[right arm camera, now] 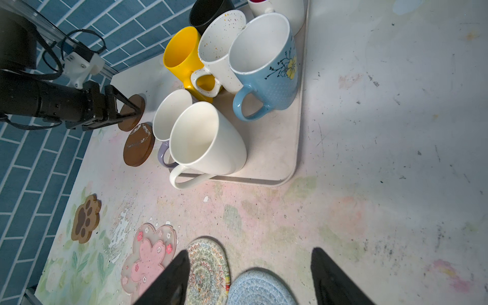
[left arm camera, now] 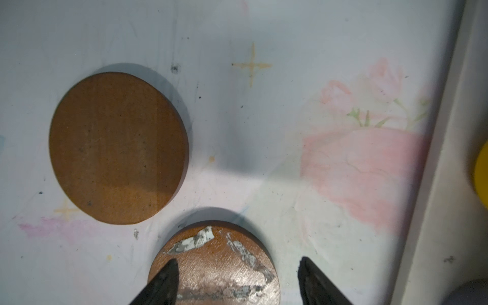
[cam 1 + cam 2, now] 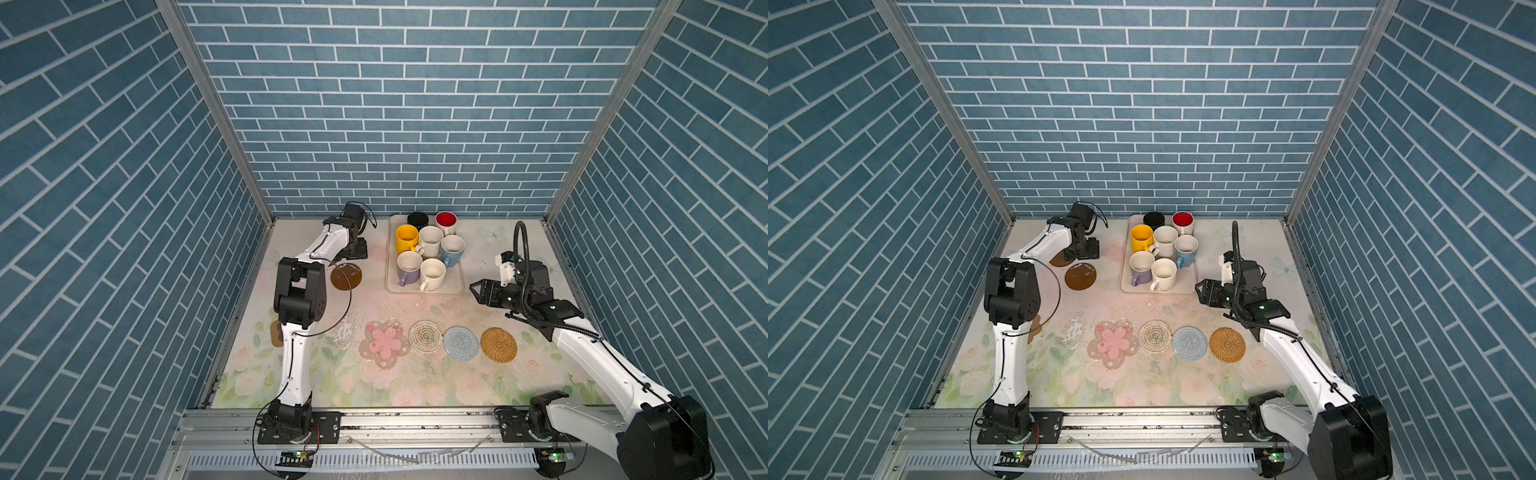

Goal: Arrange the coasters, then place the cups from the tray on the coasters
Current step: 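Move left gripper onto the scratched brown wooden coaster while right gripper rises toward the mugs, then drag the scratched brown wooden coaster with left gripper toward the pink flower coaster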

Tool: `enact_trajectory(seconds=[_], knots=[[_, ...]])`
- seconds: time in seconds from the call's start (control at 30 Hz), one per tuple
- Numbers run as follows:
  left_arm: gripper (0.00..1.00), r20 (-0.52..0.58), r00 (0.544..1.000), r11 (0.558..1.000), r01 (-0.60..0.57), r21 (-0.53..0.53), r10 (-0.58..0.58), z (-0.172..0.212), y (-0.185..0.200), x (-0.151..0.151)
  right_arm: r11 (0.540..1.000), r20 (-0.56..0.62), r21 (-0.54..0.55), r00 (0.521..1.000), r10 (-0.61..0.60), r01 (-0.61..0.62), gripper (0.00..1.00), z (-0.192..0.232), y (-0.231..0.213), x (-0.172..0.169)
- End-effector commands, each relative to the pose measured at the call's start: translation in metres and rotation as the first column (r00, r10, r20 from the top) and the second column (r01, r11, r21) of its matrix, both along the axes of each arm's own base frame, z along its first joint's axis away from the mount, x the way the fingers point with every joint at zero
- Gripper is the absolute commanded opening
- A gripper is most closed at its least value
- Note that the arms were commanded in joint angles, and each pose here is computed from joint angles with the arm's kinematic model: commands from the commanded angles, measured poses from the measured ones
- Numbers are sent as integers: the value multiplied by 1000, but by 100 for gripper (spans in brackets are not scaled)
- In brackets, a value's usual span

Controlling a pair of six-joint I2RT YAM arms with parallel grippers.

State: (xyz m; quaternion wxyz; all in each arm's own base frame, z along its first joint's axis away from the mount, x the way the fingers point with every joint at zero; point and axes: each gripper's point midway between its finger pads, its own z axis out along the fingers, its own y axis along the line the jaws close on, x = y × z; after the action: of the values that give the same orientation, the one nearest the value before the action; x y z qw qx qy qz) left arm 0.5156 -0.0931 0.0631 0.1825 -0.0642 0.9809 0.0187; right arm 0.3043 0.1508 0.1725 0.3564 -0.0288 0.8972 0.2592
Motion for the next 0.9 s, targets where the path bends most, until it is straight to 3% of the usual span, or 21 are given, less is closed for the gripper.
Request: enact_trajectory(seconds=[0.0,0.37,0.87], knots=[[71,-26,1000,1000,-12,-6,12,-12,7,4,999,-16,-26,999,31,-31,70,-11,1,-5],[71,-59,998,999,-15,-32,13,-36,6,9,999,-28,-40,999,29,-30,69,-11,-2,-9],[68,-86,996,999,-14,-37,10,-47,10,-13,998,-53,-50,998,22,-25,68,-17,-5,-16]])
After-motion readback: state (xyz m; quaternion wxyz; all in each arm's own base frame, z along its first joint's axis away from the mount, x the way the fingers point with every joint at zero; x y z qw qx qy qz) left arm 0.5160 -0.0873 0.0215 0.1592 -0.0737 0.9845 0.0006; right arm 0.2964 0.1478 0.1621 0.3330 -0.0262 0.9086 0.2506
